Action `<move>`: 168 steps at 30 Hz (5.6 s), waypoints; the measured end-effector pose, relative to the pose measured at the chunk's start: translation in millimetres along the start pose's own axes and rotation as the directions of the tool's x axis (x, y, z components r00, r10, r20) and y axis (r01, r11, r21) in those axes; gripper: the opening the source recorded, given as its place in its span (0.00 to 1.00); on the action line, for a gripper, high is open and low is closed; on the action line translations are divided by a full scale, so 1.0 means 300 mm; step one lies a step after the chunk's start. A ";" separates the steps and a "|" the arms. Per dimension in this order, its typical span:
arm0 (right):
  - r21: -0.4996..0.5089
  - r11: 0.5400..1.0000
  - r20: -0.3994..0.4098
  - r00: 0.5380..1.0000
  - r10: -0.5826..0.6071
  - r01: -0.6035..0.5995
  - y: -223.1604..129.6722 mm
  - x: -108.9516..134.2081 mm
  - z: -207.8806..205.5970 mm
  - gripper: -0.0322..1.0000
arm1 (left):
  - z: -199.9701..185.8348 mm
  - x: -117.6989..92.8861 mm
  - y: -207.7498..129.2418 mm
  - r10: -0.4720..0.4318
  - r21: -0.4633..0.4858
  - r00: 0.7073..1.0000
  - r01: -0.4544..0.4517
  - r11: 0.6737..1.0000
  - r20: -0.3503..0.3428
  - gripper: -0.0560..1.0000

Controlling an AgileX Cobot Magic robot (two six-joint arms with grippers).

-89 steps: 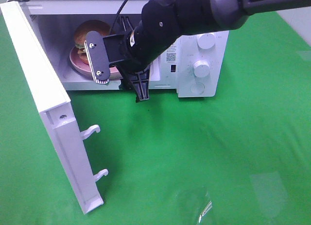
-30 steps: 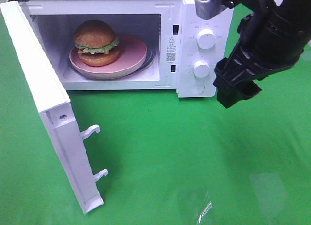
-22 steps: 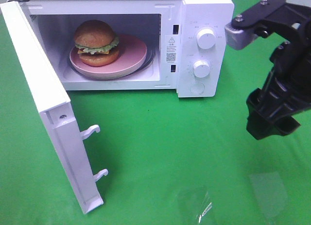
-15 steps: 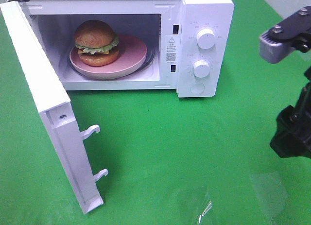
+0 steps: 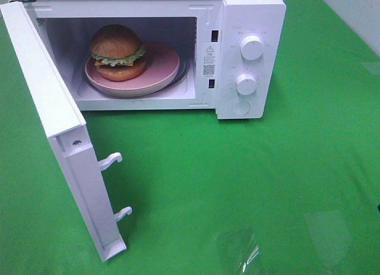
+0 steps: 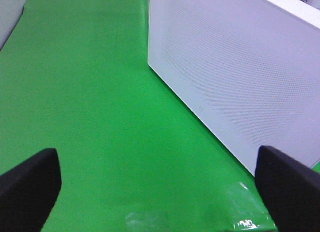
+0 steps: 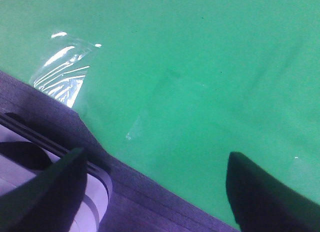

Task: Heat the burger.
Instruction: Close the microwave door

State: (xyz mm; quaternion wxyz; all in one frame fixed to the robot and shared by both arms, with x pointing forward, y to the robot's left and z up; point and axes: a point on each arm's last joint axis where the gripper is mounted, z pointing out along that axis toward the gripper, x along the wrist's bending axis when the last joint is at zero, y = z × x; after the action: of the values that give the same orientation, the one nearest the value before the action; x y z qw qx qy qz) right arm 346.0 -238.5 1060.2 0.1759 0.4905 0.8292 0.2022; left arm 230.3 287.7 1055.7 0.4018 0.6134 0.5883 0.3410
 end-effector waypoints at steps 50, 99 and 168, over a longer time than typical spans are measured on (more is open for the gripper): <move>-0.622 0.730 0.169 0.861 0.480 -0.284 -0.369 -0.034 -0.210 0.74 | 0.000 0.000 0.000 -0.001 0.000 1.000 0.001 1.000 0.000 0.97; -0.622 0.730 0.170 0.861 0.479 -0.283 -0.369 -0.034 -0.210 0.74 | 0.002 -0.001 0.009 -0.007 -0.006 1.000 0.007 1.000 0.006 0.97; -0.622 0.730 0.169 0.861 0.479 -0.284 -0.369 -0.034 -0.210 0.74 | 0.668 0.099 0.080 0.040 -0.249 0.999 -0.041 0.968 -0.008 0.05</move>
State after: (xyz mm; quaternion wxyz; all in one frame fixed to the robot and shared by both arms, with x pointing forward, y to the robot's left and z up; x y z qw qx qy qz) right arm 237.6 -306.2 1058.9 0.4010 0.6012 0.5680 0.3939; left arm 421.9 299.1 986.6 0.4677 0.5693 0.5289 0.4213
